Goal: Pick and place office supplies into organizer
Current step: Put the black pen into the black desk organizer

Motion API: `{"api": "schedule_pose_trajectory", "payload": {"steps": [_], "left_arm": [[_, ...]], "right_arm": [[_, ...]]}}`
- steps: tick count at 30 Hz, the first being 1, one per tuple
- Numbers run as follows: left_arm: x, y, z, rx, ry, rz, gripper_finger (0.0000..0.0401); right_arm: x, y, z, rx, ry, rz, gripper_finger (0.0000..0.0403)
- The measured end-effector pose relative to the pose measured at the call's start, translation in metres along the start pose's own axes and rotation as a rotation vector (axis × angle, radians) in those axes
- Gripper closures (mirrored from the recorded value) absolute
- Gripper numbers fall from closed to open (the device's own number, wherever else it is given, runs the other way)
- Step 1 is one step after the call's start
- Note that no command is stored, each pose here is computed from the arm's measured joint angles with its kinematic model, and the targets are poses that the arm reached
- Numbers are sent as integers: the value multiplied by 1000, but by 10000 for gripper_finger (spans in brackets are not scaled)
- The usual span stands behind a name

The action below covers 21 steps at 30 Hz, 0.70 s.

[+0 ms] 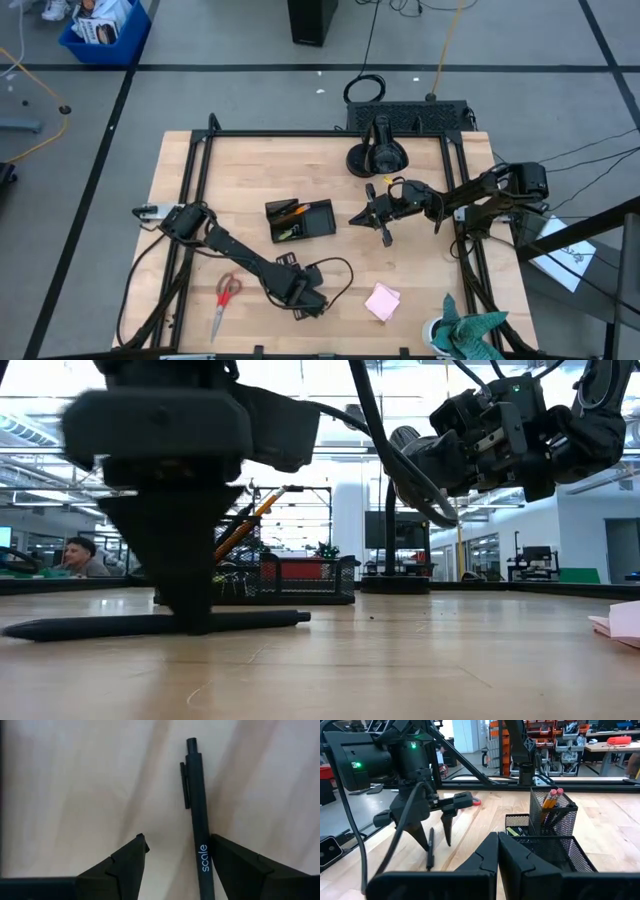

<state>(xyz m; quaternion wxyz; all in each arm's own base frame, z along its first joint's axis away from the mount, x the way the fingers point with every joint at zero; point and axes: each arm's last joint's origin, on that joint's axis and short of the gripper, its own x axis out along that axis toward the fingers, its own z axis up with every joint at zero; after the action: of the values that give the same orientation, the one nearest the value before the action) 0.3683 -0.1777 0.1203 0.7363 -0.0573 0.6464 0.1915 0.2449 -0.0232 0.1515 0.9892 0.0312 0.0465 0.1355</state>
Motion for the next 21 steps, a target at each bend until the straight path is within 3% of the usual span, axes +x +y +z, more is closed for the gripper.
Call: {"api": "schedule_pose_trajectory", "payload": {"steps": [8, 15, 21], "left_arm": [[3, 6, 8, -42, -42, 21, 174], [2, 7, 9, -46, 30, -60, 174], [-7, 12, 13, -134, 17, -74, 174]], "right_arm": [[0, 0, 0, 0, 0, 0, 399], [0, 0, 0, -2, 0, 0, 399], [0, 0, 0, -5, 0, 0, 399]]}}
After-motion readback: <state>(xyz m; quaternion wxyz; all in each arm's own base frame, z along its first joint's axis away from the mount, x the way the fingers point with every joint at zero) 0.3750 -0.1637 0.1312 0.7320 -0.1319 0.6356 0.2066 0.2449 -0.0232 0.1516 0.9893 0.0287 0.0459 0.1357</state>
